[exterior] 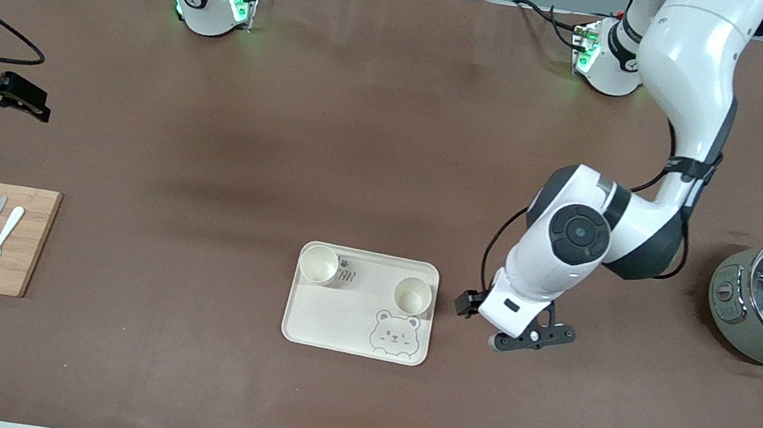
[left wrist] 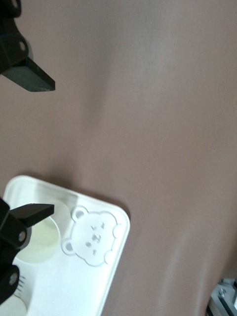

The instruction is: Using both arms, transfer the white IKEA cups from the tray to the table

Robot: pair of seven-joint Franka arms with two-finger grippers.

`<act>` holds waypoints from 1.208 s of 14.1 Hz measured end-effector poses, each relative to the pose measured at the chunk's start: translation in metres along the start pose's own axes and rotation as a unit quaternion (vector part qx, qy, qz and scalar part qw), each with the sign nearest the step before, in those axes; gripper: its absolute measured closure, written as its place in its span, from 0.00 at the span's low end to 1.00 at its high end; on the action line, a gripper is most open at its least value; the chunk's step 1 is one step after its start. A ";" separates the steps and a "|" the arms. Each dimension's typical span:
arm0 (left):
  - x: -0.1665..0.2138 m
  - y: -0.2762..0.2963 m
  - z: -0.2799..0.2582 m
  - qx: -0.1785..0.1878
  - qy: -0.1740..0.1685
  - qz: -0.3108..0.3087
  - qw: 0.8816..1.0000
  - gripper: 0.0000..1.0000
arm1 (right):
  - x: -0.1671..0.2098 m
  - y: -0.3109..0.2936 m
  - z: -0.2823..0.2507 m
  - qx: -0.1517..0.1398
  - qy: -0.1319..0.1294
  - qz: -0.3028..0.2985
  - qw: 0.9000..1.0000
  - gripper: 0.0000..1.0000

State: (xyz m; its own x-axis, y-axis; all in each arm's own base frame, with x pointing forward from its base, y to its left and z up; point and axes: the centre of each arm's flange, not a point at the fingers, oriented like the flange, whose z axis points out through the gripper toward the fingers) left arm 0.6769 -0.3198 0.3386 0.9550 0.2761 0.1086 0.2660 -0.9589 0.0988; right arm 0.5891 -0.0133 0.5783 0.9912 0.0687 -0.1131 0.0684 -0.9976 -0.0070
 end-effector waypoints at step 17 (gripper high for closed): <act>-0.067 0.055 0.103 -0.005 -0.033 0.027 0.999 0.67 | 0.066 -0.052 0.126 0.036 -0.079 0.050 0.995 0.00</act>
State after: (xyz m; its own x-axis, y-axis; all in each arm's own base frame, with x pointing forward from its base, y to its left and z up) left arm 0.6408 -0.3980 0.2347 0.9745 0.2189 0.0493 0.2130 -0.9714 0.1045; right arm 0.6364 0.0432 0.4463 0.9623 -0.0261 -0.2706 -0.0433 -0.9974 -0.0578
